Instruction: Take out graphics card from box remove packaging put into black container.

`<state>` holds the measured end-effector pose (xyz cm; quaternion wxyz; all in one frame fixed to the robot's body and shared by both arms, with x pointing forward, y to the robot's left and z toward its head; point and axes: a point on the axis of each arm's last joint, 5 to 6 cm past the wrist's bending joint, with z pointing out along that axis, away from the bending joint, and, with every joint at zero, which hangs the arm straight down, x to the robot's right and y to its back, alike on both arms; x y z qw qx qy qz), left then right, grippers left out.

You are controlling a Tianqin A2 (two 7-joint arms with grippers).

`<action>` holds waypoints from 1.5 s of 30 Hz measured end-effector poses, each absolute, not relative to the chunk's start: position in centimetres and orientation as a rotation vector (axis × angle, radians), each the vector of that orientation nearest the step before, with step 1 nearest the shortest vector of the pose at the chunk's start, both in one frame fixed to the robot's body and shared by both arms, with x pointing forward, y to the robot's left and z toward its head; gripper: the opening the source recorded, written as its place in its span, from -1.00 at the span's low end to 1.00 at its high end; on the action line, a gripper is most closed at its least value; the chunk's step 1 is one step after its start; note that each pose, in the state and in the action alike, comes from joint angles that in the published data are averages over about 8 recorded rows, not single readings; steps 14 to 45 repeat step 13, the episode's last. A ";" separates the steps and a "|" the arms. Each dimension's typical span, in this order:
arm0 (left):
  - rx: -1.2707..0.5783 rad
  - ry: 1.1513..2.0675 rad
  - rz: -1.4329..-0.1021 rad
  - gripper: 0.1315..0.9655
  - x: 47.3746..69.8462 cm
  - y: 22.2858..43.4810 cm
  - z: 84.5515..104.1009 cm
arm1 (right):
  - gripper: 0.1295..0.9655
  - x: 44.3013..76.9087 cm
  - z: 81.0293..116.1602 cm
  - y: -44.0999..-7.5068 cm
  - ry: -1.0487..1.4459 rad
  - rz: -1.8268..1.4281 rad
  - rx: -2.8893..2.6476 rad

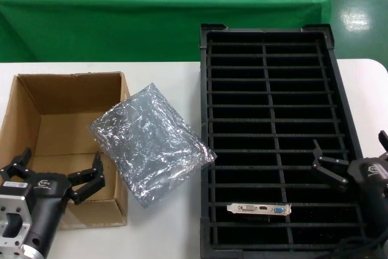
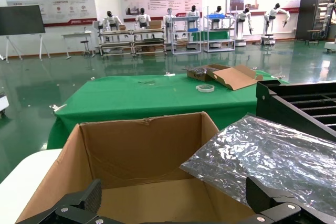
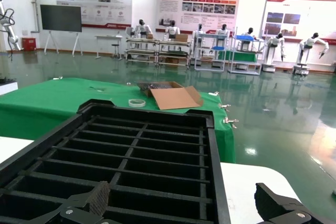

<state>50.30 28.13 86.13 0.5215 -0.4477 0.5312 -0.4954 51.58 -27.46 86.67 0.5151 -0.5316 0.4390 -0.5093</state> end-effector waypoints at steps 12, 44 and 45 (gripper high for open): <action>-1.073 1.273 -1.187 1.00 50.3 28.1 86.1 | 1.00 51.6 86.7 -27.5 1.055 -1.224 -1.277; -1.073 1.273 -1.187 1.00 50.3 28.1 86.1 | 1.00 51.6 86.7 -27.5 1.055 -1.224 -1.277; -1.073 1.273 -1.187 1.00 50.3 28.1 86.1 | 1.00 51.6 86.7 -27.5 1.055 -1.224 -1.277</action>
